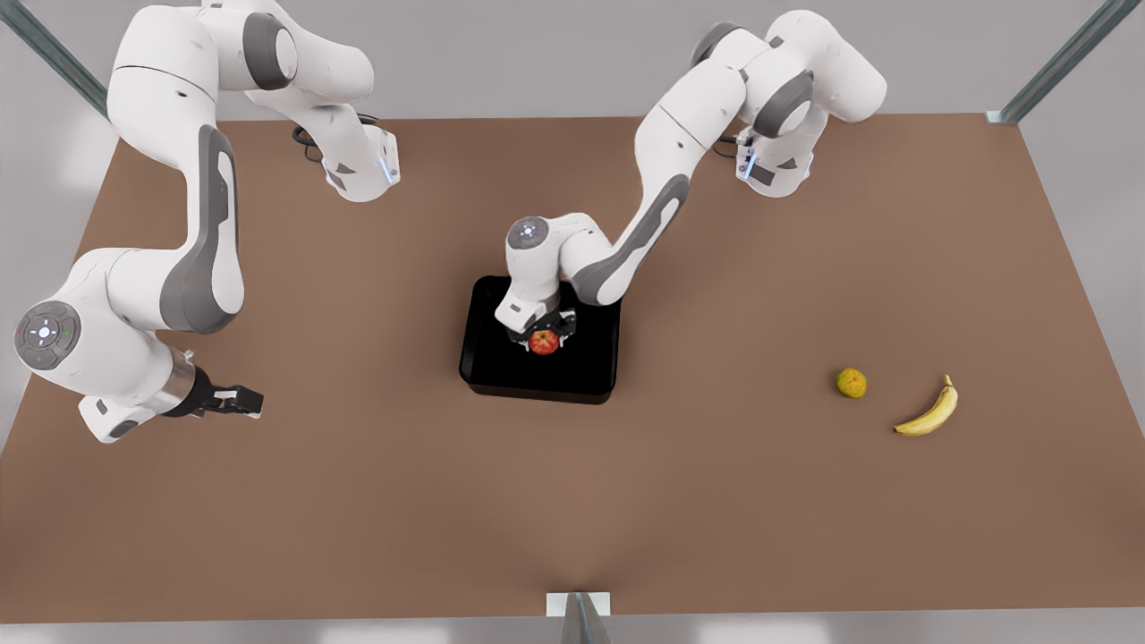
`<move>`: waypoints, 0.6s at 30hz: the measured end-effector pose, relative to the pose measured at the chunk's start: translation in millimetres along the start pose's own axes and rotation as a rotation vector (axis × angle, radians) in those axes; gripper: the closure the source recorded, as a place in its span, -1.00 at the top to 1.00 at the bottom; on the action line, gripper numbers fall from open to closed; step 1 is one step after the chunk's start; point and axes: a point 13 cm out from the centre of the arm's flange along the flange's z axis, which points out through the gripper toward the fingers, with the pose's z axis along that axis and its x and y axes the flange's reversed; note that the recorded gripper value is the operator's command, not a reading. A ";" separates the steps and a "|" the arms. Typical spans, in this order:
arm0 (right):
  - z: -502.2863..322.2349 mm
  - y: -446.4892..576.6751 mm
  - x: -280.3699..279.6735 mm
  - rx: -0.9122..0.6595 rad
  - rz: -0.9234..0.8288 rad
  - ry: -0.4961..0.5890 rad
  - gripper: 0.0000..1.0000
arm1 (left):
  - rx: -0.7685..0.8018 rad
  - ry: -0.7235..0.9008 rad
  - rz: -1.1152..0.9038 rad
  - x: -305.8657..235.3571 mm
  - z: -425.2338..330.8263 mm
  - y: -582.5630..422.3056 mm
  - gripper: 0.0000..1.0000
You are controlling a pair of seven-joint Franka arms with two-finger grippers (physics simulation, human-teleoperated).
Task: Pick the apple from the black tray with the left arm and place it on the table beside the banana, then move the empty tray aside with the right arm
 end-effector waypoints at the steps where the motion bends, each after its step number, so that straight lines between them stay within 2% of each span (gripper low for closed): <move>1: 0.0 0.2 0.0 0.000 0.000 0.000 1.00 | -0.002 0.011 -0.042 -26.5 -28.1 15.3 0.53; 5: -13.6 31.1 4.9 -0.007 -0.045 0.005 1.00 | -0.102 0.099 -0.152 -103.7 -67.7 129.3 0.54; 7: -62.9 89.6 12.1 -0.024 -0.122 -0.022 1.00 | -0.163 0.151 -0.180 -131.8 -61.9 199.6 0.55; 10: -107.4 226.5 71.5 -0.054 -0.295 0.005 1.00 | -0.225 0.235 -0.215 -168.8 -31.6 310.5 0.55; 13: -88.6 332.5 141.7 -0.121 -0.348 0.140 1.00 | -0.248 0.319 -0.215 -184.4 31.7 404.7 0.58; 16: -16.0 357.7 182.3 -0.126 -0.247 0.334 1.00 | -0.231 0.350 -0.157 -192.3 82.4 455.7 0.58; 17: -3.4 358.4 191.5 -0.118 -0.206 0.368 1.00 | -0.225 0.349 -0.121 -193.6 92.6 461.8 0.73; 18: 2.4 355.5 198.2 -0.111 -0.162 0.389 1.00 | -0.219 0.341 -0.086 -196.9 97.8 466.5 1.00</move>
